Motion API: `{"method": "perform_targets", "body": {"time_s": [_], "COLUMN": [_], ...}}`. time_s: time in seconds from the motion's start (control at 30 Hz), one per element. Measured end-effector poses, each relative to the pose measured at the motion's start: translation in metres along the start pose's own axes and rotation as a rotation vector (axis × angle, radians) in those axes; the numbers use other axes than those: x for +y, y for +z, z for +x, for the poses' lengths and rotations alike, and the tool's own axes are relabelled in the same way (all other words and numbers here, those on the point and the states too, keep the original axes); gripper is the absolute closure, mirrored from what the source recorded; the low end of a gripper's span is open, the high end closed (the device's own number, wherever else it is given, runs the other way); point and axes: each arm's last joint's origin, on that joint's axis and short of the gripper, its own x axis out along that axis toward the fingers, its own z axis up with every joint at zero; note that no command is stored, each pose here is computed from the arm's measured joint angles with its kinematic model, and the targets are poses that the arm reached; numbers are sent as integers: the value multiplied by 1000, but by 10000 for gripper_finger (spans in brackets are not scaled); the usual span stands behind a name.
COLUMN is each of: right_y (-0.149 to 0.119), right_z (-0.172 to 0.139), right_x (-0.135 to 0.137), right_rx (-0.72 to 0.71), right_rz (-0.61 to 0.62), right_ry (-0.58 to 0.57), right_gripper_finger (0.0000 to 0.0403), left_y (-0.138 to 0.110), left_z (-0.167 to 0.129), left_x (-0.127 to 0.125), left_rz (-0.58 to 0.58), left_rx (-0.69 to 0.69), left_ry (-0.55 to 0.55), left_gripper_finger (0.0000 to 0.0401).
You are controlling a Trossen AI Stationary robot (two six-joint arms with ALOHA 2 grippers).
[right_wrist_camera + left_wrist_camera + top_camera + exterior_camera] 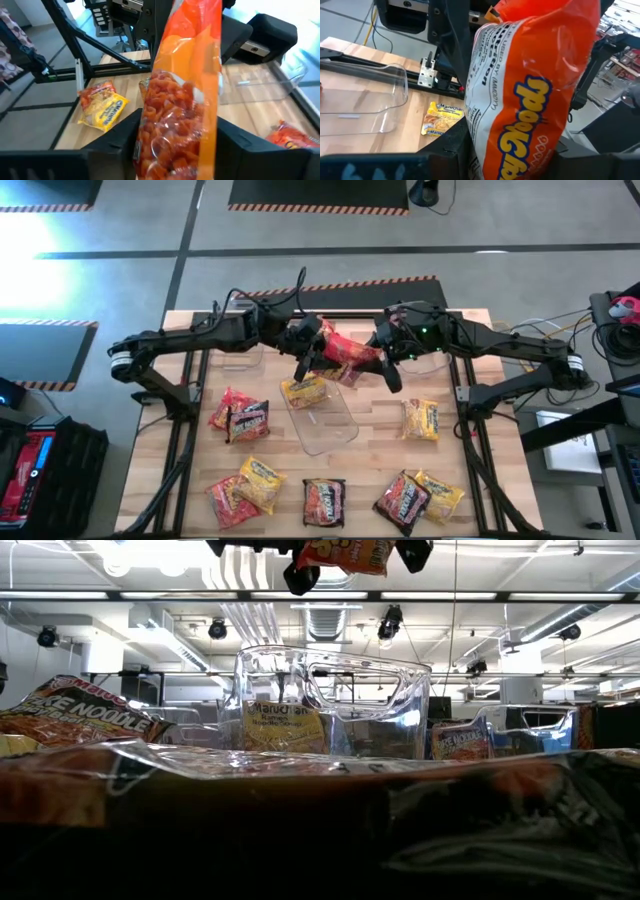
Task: Sort Maruchan noodles
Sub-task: Put the orange noodle pack into the top left transparent bin
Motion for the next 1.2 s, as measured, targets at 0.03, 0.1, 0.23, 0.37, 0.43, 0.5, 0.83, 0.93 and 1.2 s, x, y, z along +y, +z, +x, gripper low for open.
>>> {"method": "perform_targets", "body": {"time_s": [0.03, 0.1, 0.23, 0.37, 0.43, 0.5, 0.83, 0.93, 1.2], "right_y": [0, 0, 8, 13, 14, 12, 5, 2, -1], "right_z": [-2, -7, -24, -39, -43, -46, -46, -47, -46], "right_x": [1, 2, 9, 14, 16, 17, 15, 15, 11], "right_rx": [1, 20, 98, 191, 219, 247, 310, 347, 353], "right_rz": [16, 43, 74, 145, 177, 207, 276, 299, 262], "right_ry": [1, -1, -9, -18, -22, -26, -91, -103, -211], "right_gripper_finger": [224, 209, 189, 188, 190, 193, 197, 197, 197], "left_y": [0, 0, 0, -1, -1, 1, 4, 1, -3], "left_z": [0, -1, -4, -10, -15, -23, -85, -108, -162], "left_x": [0, 2, 8, 18, 27, 36, 74, 81, 108], "left_rz": [0, -4, -16, -28, -30, -38, -87, -83, -1], "left_rx": [0, 3, 13, 30, 40, 61, 319, 454, 642], "left_ry": [1, 7, 27, 66, 98, 141, 380, 497, 758], "left_gripper_finger": [281, 281, 281, 281, 281, 281, 281, 281, 281]}}
